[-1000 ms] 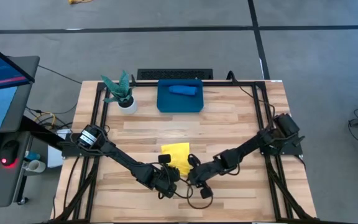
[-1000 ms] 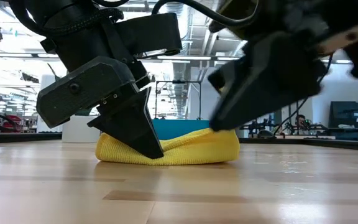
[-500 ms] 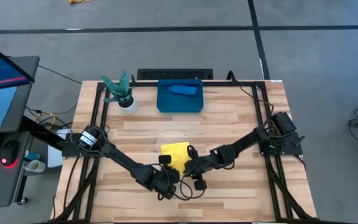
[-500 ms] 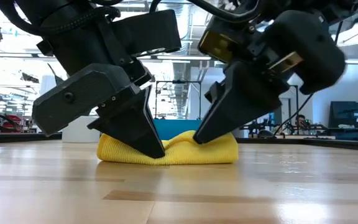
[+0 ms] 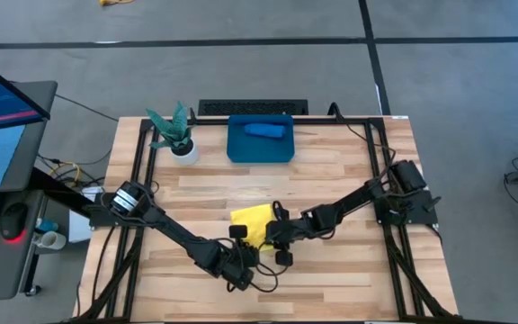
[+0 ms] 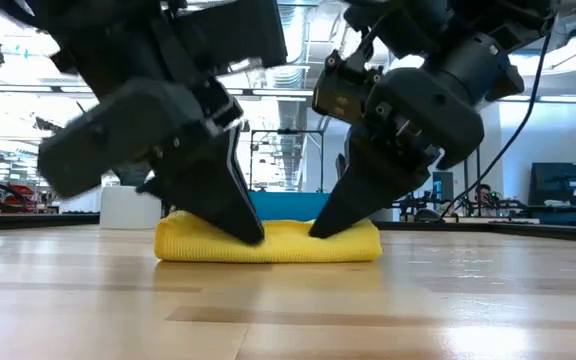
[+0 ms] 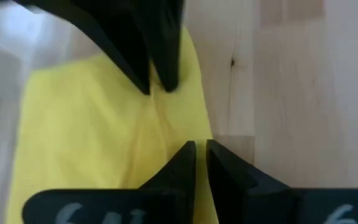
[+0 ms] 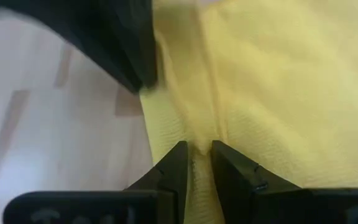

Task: Roll microfiber towels into tight, uniform cylinder then place into a basket
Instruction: Roll the yellow microfiber towel

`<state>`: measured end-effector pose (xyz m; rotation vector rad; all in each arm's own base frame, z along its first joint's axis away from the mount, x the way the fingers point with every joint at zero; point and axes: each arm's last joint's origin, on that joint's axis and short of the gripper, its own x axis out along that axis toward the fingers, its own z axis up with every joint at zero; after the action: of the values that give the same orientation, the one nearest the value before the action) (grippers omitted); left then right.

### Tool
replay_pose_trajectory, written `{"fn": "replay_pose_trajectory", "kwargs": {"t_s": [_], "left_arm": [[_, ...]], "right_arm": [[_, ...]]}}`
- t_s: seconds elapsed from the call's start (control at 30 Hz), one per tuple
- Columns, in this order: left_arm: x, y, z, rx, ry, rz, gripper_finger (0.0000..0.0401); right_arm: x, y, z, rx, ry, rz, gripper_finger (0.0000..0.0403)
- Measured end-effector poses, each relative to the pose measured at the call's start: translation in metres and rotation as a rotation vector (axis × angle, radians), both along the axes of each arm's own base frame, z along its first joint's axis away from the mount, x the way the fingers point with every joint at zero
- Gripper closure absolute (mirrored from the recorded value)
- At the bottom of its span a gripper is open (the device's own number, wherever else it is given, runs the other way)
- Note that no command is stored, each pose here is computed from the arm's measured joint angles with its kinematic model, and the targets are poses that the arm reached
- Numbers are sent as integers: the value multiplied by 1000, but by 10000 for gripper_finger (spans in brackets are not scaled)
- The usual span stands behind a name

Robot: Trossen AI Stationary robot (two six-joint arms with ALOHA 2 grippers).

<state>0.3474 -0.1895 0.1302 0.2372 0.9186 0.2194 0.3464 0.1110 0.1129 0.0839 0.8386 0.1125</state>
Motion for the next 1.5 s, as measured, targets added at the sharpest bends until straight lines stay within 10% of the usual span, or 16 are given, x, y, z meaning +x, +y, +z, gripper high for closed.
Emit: {"fn": "replay_pose_trajectory", "kwargs": {"t_s": [1.17,1.5], "left_arm": [[-8,31,-15,-47,2,90,370],[-9,31,-16,-67,9,99,370]], "right_arm": [[-1,-6,-3,62,49,-91,308],[-2,-8,0,77,68,-100,238]]}}
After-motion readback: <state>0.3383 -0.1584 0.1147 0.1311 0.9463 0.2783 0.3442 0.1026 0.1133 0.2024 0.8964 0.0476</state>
